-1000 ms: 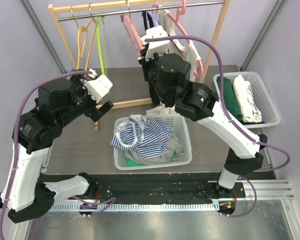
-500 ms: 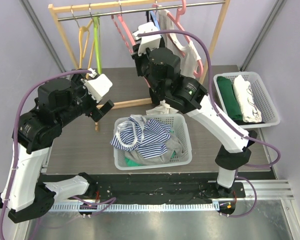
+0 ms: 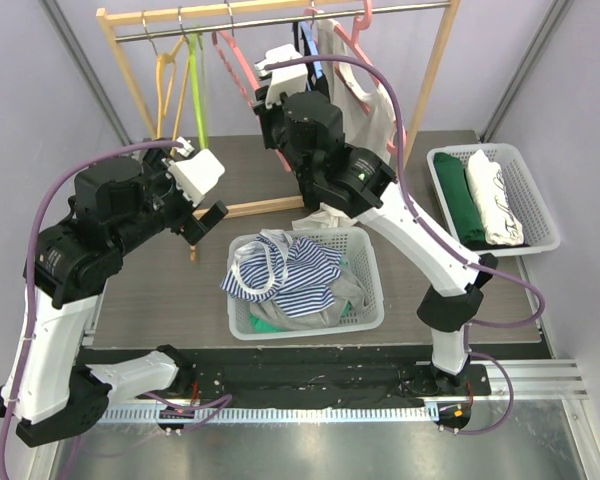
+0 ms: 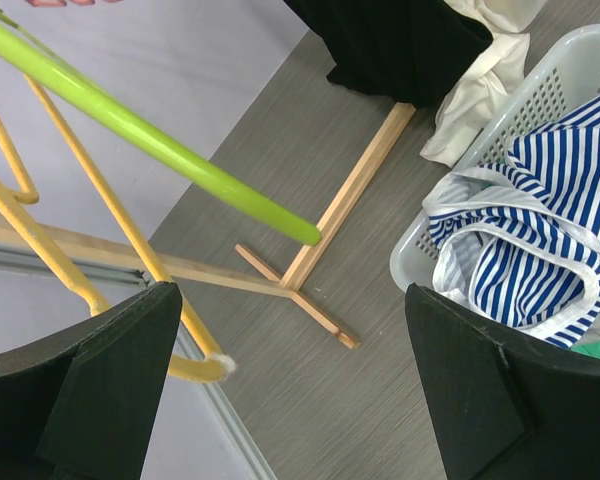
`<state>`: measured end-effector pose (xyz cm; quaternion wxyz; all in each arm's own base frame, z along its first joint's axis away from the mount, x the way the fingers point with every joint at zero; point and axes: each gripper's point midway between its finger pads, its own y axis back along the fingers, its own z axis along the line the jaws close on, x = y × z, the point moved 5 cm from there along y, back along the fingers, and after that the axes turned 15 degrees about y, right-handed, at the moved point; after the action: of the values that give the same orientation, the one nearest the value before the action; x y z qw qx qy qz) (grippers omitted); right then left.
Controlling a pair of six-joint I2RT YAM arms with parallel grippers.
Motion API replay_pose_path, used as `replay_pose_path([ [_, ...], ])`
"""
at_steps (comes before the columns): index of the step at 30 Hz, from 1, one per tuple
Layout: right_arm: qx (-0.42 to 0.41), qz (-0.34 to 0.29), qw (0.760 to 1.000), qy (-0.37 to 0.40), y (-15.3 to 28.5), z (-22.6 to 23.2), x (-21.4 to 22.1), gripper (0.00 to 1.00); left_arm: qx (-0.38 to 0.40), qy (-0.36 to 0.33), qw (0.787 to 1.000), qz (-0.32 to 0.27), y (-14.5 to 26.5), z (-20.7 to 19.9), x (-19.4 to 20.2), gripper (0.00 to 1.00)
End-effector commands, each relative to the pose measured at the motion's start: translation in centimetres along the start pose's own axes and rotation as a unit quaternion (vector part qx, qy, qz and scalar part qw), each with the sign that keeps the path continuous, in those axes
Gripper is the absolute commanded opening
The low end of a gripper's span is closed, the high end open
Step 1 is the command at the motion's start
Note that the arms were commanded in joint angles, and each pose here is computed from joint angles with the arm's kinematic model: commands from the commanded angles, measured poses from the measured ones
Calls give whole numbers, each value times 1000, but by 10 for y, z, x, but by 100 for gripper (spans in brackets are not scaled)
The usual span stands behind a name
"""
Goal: Remove the tank top from the hanger
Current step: Place the hanger at the clothesline.
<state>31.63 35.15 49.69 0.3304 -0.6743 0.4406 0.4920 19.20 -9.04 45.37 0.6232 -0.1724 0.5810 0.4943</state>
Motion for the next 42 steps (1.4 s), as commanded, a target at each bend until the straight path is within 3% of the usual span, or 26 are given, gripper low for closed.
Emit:
replay_pose_path([
  [1, -17, -39, 998, -39, -3, 6, -21, 1, 1, 7, 1000, -19, 5, 0, -5, 100],
  [17, -38, -32, 998, -30, -8, 20, -12, 3, 10, 19, 1000, -12, -2, -3, -2, 100],
  [21, -42, -22, 998, -30, 9, 10, -9, 47, 11, 28, 1000, -11, -6, -4, -1, 100],
  [25, -30, -4, 999, -26, 31, -12, -2, 73, 4, 41, 999, -13, -10, -3, -1, 100],
  [34, -5, -48, 995, -90, 91, -99, -26, 87, 18, 45, 999, -16, -12, -6, -7, 100],
  [42, 12, -15, 992, -121, 66, -143, 11, 84, 17, 43, 999, -19, -9, -5, -8, 100],
])
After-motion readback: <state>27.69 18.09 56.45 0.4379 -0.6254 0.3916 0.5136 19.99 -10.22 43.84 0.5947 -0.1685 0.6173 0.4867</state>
